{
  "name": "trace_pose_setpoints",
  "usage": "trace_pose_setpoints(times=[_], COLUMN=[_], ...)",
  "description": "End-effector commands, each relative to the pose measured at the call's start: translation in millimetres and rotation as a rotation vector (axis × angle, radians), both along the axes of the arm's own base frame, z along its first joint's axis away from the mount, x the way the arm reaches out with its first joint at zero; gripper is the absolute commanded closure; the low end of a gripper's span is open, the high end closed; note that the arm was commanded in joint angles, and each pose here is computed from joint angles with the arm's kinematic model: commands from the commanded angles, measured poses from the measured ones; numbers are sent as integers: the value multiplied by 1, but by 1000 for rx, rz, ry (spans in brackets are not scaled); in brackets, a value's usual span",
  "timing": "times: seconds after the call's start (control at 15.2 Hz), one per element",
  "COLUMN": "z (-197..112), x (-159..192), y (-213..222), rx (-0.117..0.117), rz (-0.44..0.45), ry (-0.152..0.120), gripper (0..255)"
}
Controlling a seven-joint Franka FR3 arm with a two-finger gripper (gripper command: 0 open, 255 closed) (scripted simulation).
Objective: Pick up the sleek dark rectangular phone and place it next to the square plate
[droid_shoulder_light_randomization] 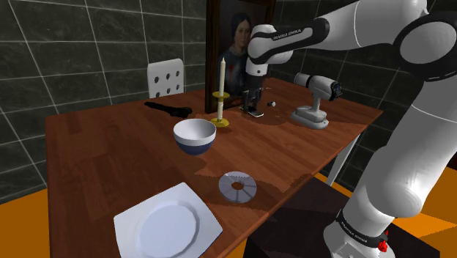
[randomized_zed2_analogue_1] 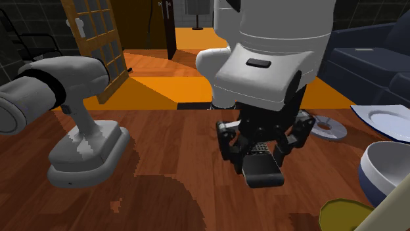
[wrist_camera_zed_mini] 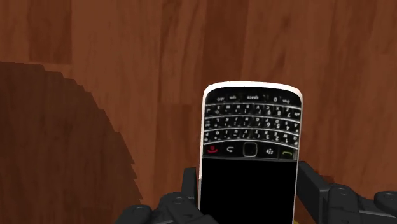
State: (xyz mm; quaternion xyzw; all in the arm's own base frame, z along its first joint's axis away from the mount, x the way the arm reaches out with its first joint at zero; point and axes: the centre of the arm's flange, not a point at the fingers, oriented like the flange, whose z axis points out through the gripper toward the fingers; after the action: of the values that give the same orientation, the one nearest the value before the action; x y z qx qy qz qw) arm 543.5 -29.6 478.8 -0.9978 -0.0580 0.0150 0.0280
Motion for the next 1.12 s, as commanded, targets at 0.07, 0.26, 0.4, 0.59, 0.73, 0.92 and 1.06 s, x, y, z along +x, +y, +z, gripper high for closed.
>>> trace_pose_setpoints(times=[0.07,0.26,0.4,0.59,0.73,0.92,1.06], z=[2,2,2,2,2,2,2], x=[-4,-7,-10,-14,-16,-20,-22], y=[40,80,106,146,172,211,238], rx=[0,0,0,0,0,0,0], rz=[-2,-2,-2,-2,-2,-2,-2], ry=[0,0,0,0,0,0,0], gripper=[255,255,255,255,255,255,255])
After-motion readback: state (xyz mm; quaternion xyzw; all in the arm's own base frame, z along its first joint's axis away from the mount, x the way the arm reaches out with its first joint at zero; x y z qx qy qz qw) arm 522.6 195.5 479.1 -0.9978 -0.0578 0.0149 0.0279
